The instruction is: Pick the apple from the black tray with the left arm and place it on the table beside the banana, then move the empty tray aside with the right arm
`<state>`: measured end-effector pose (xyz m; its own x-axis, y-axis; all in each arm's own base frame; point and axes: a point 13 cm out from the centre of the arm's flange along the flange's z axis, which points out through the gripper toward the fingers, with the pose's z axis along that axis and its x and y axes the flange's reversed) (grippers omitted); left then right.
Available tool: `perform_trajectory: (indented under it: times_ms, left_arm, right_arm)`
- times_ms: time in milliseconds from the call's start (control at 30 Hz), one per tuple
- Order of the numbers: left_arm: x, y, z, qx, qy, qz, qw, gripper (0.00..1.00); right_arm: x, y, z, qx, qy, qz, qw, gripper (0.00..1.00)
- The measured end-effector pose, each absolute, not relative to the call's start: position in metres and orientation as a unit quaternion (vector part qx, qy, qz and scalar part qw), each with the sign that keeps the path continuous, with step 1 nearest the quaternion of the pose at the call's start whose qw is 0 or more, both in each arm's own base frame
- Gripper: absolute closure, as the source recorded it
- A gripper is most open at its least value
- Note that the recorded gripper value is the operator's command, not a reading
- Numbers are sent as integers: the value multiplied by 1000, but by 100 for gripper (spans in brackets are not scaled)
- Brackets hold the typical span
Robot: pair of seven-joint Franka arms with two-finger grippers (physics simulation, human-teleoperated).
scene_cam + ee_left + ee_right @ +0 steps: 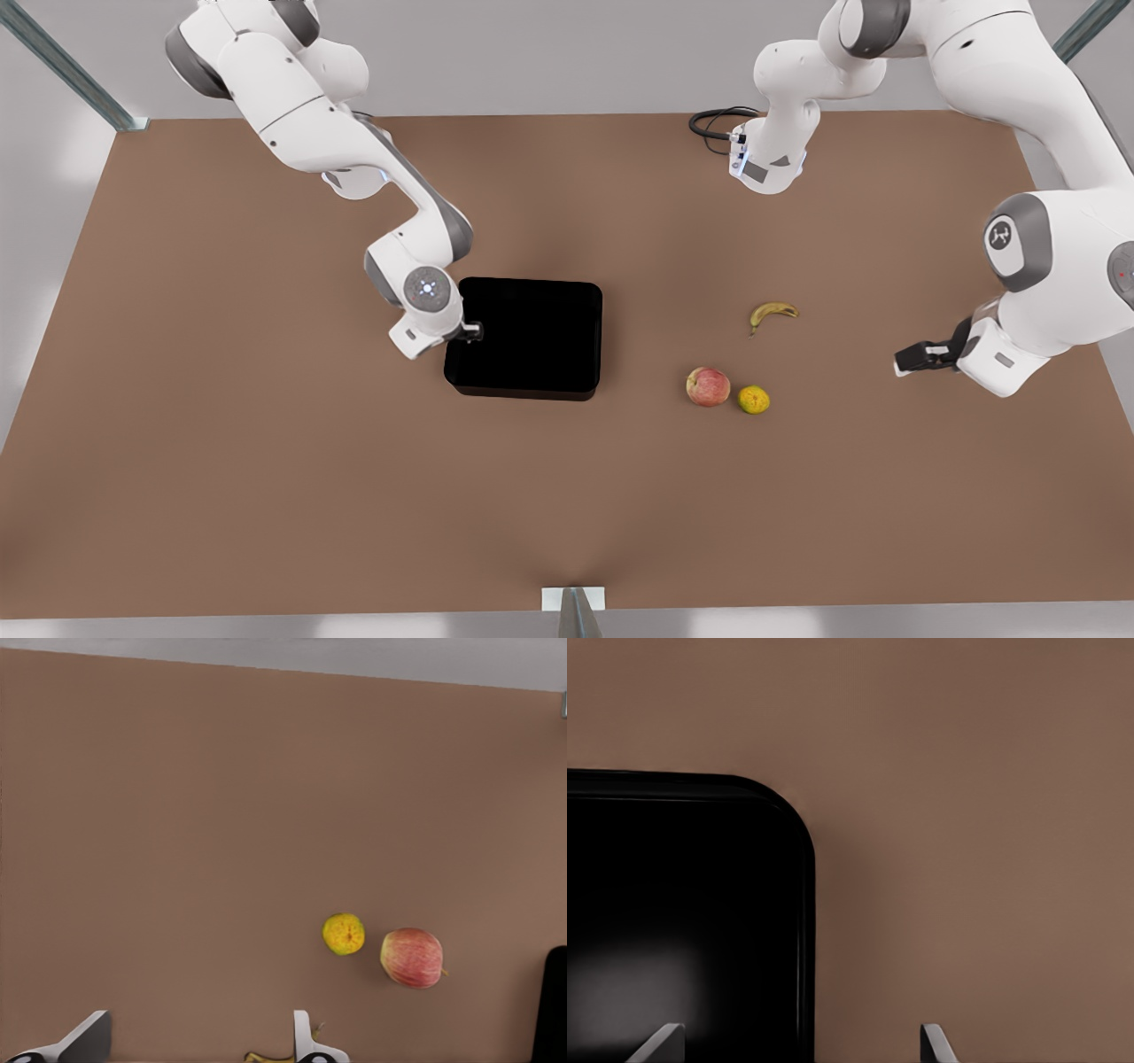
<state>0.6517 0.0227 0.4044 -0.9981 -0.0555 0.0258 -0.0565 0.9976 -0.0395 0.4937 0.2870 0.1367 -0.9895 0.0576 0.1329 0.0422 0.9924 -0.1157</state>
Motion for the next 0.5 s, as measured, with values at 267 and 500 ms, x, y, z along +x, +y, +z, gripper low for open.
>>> perform_trajectory:
  times_ms: [267,500]
  left_arm:
    - [651,23,402,6,-1000,20,15,0]
    - [653,15,400,-11,-1000,21,14,0]
  right_arm:
    - [483,287,103,4,-996,60,71,3]
    - [469,282,88,14,-994,64,83,8]
